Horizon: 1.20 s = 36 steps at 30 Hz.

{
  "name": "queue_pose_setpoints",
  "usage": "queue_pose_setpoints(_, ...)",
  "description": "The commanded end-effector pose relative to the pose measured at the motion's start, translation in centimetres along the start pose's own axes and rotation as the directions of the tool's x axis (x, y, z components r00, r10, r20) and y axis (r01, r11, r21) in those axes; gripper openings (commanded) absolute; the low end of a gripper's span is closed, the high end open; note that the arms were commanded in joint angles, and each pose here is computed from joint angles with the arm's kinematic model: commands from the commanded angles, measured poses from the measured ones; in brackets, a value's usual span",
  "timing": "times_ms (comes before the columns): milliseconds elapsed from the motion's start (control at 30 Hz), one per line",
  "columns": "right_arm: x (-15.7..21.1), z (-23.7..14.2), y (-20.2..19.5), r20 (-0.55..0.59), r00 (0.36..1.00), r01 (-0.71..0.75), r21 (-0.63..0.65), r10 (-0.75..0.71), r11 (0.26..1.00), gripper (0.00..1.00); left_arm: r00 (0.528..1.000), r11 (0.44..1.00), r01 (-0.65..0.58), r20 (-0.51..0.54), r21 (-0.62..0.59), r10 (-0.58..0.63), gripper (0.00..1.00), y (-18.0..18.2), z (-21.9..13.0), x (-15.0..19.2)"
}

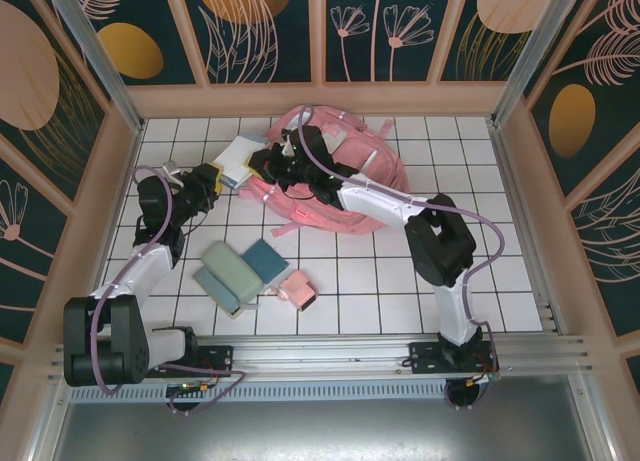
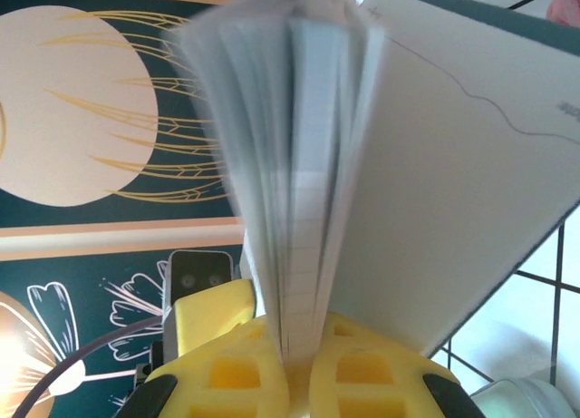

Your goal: Pack the student bag

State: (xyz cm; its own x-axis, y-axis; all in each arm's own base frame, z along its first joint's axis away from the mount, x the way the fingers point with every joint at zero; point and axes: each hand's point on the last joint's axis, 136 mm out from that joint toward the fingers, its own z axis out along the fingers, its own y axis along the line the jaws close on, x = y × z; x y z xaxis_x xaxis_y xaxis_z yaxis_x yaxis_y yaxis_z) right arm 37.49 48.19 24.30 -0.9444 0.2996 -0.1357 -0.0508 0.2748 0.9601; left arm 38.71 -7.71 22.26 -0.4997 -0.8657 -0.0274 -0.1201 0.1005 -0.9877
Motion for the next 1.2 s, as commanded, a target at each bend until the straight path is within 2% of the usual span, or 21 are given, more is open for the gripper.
queue_pose_setpoints(0, 1.3, -1.4, 4.0, -0.033, 0.999, 0.028, -0.107, -0.031, 0.994, 0.0, 0.997, 0.993, -0.07, 0.02, 0.098, 0.068, 0.17, -3.3, -0.1, -0.3)
queue_pose_setpoints(100, 1.5, -1.5, 4.4, -0.032, 0.999, 0.039, -0.116, -0.043, 0.992, 0.01, 0.997, 0.993, -0.073, 0.014, 0.096, 0.072, 0.11, -3.1, -0.1, -0.1)
queue_pose_setpoints(133, 1.6, -1.5, 4.3, -0.03, 0.998, 0.045, -0.108, -0.049, 0.993, 0.05, 0.997, 0.992, -0.076, 0.014, 0.1, 0.075, 0.1, -3.2, -0.1, -0.1)
queue_pose_setpoints(167, 1.5, -1.6, 4.2, -0.022, 0.998, 0.057, -0.093, -0.059, 0.994, 0.12, 0.997, 0.991, -0.081, 0.013, 0.105, 0.08, 0.07, -3.4, -0.2, 0.0)
queue_pose_setpoints(200, 1.4, -1.7, 3.9, -0.014, 0.998, 0.067, -0.073, -0.068, 0.995, 0.24, 0.996, 0.99, -0.088, 0.016, 0.108, 0.087, 0.06, -3.5, -0.3, 0.0)
queue_pose_setpoints(233, 1.2, -1.9, 3.4, 0.004, 0.996, 0.087, -0.036, -0.087, 0.996, 0.42, 0.995, 0.989, -0.102, 0.02, 0.112, 0.1, 0.04, -3.8, -0.4, 0.0)
queue_pose_setpoints(300, 0.2, -2.7, 1.6, 0.069, 0.987, 0.135, 0.127, -0.144, 0.983, 0.62, 0.992, 0.986, -0.127, 0.027, 0.107, 0.124, 0.02, -4.0, -0.5, -0.1)
queue_pose_setpoints(367, -1.2, -4.7, -1.0, 0.161, 0.957, 0.173, 0.345, -0.24, 0.923, 0.74, 0.987, 0.982, -0.159, 0.034, 0.105, 0.157, 0.01, -4.5, -0.7, -0.1)
queue_pose_setpoints(433, -2.1, -7.0, -2.7, 0.214, 0.934, 0.167, 0.442, -0.285, 0.881, 0.76, 0.981, 0.975, -0.193, 0.03, 0.111, 0.191, 0.0, -4.9, -0.7, 0.0)
queue_pose_setpoints(567, -3.5, -10.8, -5.0, 0.238, 0.914, 0.172, 0.504, -0.328, 0.847, 0.77, 0.957, 0.948, -0.28, -0.032, 0.148, 0.288, 0.01, -6.3, -0.2, 1.2)
queue_pose_setpoints(700, -4.3, -13.7, -3.0, 0.195, 0.873, 0.311, 0.484, -0.448, 0.818, 0.76, 0.907, 0.908, -0.371, -0.134, 0.192, 0.399, 0.02, -7.8, 0.8, 3.9)
queue_pose_setpoints(900, -4.9, -19.6, 1.0, 0.135, 0.839, 0.471, 0.308, -0.528, 0.827, 0.77, 0.782, 0.816, -0.507, -0.25, 0.28, 0.571, 0.02, -9.8, 1.6, 8.4)
queue_pose_setpoints(967, -4.4, -21.1, 1.2, 0.07, 0.83, 0.528, 0.218, -0.553, 0.821, 0.78, 0.748, 0.793, -0.504, -0.287, 0.342, 0.599, 0.01, -10.5, 1.6, 10.0)
queue_pose_setpoints(1067, -3.7, -22.6, 0.4, -0.023, 0.851, 0.524, 0.098, -0.524, 0.846, 0.8, 0.707, 0.77, -0.489, -0.33, 0.41, 0.625, 0.0, -11.0, 1.9, 12.0)
queue_pose_setpoints(1167, -2.3, -23.6, 1.0, -0.06, 0.843, 0.537, 0.034, -0.535, 0.843, 0.85, 0.676, 0.755, -0.47, -0.362, 0.458, 0.641, 0.0, -11.3, 2.1, 13.6)
